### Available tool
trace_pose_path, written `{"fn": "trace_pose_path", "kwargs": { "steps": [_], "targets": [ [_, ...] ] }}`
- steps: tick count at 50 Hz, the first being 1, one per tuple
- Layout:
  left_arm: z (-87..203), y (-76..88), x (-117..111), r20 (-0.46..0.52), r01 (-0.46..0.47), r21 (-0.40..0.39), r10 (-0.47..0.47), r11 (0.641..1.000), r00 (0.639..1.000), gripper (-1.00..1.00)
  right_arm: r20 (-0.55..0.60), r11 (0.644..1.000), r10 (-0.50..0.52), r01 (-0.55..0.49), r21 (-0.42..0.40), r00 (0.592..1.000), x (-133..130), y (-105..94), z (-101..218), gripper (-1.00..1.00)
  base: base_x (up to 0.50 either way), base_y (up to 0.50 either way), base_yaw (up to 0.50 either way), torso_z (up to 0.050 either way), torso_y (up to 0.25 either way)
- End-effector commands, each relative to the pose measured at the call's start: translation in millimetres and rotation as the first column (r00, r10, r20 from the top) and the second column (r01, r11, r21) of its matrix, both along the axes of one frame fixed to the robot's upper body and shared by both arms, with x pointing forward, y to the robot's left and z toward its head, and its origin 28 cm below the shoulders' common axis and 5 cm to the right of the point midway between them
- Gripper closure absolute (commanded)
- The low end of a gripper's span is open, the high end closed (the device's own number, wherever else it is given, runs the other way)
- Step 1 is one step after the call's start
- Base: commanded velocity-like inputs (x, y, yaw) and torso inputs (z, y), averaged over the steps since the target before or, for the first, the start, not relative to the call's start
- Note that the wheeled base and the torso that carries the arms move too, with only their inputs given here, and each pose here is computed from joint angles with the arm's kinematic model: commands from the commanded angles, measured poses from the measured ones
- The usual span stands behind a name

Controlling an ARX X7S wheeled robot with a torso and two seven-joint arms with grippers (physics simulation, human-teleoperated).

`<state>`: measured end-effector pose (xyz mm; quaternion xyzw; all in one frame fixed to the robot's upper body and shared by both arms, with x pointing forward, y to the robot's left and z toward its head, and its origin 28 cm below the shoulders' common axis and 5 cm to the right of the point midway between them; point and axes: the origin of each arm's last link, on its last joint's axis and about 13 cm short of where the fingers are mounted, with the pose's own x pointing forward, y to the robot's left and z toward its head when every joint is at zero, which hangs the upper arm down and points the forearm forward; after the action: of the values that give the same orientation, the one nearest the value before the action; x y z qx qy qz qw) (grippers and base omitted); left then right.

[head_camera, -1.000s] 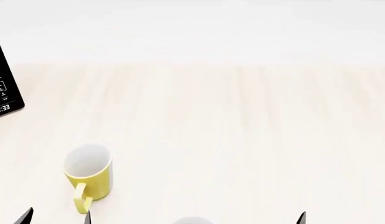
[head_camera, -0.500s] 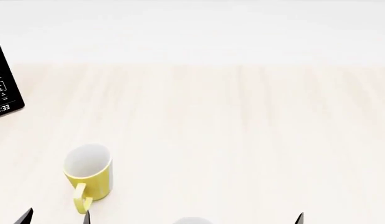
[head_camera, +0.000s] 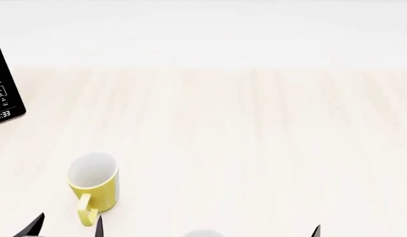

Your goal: Put the yellow and white mug to the front of the white mug.

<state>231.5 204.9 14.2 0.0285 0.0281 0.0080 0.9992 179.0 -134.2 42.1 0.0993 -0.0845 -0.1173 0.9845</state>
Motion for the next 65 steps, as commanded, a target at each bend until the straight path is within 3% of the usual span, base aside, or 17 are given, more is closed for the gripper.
{"fn": "trace_pose_path", "kwargs": {
  "steps": [1, 21, 37, 45, 49, 50, 53, 65],
  "targets": [
    [-3, -3.2, 14, -0.027, -0.028, 0.022, 0.029, 0.999, 0.999, -1.0, 0.002, 1.0, 0.016, -0.016, -0.006, 1.0, 1, 0.6, -4, -1.0, 0.0, 0.0, 0.0, 0.0, 0.0],
    [-3, -6.4, 22, -0.046, -0.044, 0.047, 0.047, 0.998, 0.998, -1.0, 0.003, 1.0, 0.013, -0.013, -0.006, 1.0, 0, 0.3, -3, -1.0, 0.0, 0.0, 0.0, 0.0, 0.0],
    [-7, -9.5, 30, -0.121, -0.039, 0.065, 0.047, 0.997, 0.992, -1.0, 0.001, 1.0, 0.011, -0.011, -0.004, 1.0, 0, 0.2, -3, -1.0, 0.0, 0.0, 0.0, 0.0, 0.0],
    [-2, -11.8, 31, -0.115, -0.027, 0.038, 0.031, 0.999, 0.993, -1.0, 0.002, 1.0, 0.011, -0.011, -0.005, 1.0, 0, 0.2, -3, -1.0, 0.0, 0.0, 0.0, 0.0, 0.0],
    [0, -12.9, 31, -0.099, -0.009, -0.042, 0.005, 0.999, 0.995, -1.0, 0.001, 1.0, 0.01, -0.01, -0.005, 1.0, 1, 0.0, -4, -1.0, 0.0, 0.0, 0.0, 0.0, 0.0],
    [2, -12.8, 31, -0.088, 0.001, -0.079, -0.008, 0.997, 0.996, 1.0, 0.0, 1.0, 0.011, -0.011, -0.005, 1.0, 1, 0.1, -4, -1.0, 0.0, 0.0, 0.0, 0.0, 0.0],
    [5, -12.6, 30, -0.075, 0.009, -0.14, -0.019, 0.99, 0.997, 1.0, -0.002, 1.0, 0.014, -0.014, -0.007, 1.0, 2, 0.7, -4, -1.0, 0.0, 0.0, 0.0, 0.0, 0.0],
    [2, -11.4, 31, -0.082, 0.014, -0.159, -0.027, 0.987, 0.996, 1.0, -0.003, 1.0, 0.013, -0.013, -0.007, 1.0, 2, 0.5, -4, -1.0, 0.0, 0.0, 0.0, 0.0, 0.0]
  ]
}}
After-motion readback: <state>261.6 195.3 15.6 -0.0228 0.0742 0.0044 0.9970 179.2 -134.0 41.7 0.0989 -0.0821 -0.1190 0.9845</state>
